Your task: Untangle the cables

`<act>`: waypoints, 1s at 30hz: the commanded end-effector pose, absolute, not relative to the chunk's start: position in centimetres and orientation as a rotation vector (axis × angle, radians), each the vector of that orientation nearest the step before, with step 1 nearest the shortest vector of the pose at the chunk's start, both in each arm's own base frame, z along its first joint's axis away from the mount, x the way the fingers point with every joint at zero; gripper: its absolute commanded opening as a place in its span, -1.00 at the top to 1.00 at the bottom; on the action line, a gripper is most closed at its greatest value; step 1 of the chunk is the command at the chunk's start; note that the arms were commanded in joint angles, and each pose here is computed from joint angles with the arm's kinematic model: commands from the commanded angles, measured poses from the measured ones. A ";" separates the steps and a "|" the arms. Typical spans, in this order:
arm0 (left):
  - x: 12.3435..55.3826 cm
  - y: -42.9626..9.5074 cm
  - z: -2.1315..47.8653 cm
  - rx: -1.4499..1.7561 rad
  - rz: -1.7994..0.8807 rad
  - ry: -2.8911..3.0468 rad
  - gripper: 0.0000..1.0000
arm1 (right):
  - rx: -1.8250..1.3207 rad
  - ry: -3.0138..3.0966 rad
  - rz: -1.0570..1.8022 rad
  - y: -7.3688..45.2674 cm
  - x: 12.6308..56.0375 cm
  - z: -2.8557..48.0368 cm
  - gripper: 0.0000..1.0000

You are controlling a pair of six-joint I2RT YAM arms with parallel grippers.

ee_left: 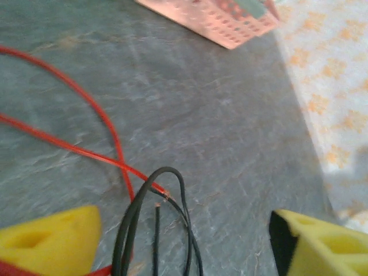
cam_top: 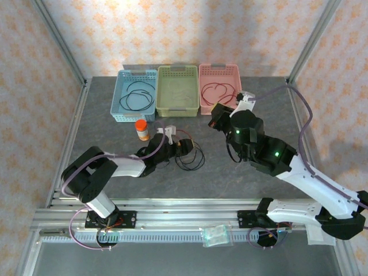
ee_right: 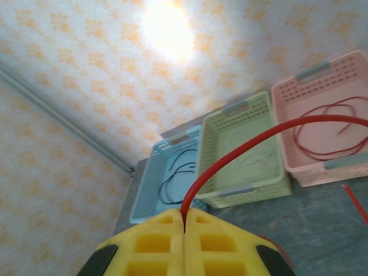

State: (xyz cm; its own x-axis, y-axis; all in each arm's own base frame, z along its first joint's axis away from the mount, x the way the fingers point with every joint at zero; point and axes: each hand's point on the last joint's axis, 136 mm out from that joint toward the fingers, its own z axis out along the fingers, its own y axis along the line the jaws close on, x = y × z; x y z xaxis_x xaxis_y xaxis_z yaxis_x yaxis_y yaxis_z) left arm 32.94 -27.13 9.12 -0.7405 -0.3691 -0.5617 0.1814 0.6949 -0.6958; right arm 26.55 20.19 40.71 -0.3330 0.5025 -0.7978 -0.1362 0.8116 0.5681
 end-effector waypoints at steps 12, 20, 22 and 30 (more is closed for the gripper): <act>31.0 -20.1 8.5 -0.133 -0.440 2.409 -0.98 | 0.285 1.941 0.385 17.0 32.5 37.6 1.00; 30.2 -19.4 12.4 -0.115 -0.515 2.288 -0.98 | 0.247 1.994 0.338 16.3 38.3 35.0 1.00; 30.3 -19.6 13.8 -0.105 -0.549 2.244 -0.98 | 0.240 2.001 0.333 16.3 40.1 34.6 1.00; 33.0 -21.4 19.3 -0.063 -0.624 2.088 -0.98 | 0.238 2.054 0.345 16.9 48.0 32.6 1.00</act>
